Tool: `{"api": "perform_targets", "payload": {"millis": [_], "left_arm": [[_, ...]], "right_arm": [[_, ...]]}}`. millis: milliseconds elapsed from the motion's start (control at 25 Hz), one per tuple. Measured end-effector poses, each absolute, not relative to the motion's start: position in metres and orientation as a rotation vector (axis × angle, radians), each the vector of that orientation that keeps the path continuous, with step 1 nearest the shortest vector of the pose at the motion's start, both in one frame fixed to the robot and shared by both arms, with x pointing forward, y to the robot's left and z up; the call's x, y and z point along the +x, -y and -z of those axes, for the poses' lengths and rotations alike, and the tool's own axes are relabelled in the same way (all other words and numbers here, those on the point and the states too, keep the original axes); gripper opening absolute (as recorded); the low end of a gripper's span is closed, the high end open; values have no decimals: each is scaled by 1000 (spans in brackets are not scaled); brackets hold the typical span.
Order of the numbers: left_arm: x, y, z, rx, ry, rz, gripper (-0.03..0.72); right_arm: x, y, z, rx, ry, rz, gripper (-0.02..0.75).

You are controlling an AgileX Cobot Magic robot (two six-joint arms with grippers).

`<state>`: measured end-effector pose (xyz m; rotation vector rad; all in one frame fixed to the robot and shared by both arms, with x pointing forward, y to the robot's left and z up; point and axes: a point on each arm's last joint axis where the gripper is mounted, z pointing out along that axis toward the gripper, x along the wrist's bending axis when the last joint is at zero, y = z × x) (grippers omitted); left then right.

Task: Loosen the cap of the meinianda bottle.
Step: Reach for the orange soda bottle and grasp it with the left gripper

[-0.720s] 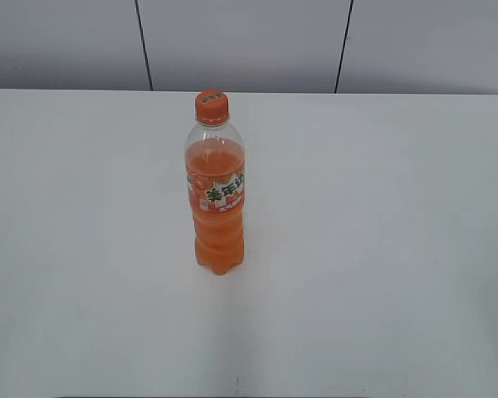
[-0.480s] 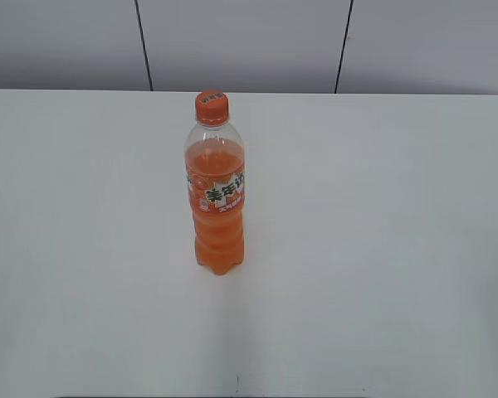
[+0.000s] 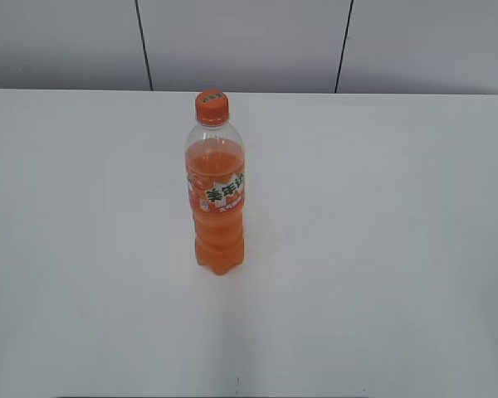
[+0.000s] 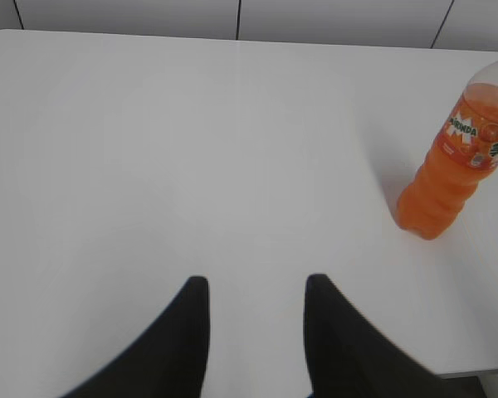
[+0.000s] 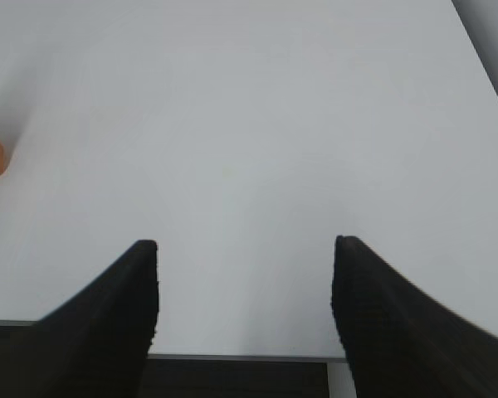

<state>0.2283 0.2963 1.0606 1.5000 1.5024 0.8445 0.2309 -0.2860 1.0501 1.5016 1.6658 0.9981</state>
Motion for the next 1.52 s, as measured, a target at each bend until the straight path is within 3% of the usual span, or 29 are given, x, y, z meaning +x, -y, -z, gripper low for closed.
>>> {"api": "perform_targets", "payload": {"millis": [1040, 1320, 1520], "left_arm": [[228, -296, -1061, 1500, -1502, -844, 253], [228, -296, -1061, 1500, -1502, -844, 465], [228, -296, -1062, 1490, -1493, -853, 493]], "right_arm": [[231, 286, -1050, 1502, -1666, -998, 493], [231, 286, -1050, 1502, -1666, -998, 493], [231, 286, -1050, 1502, -1666, -998, 493]]}}
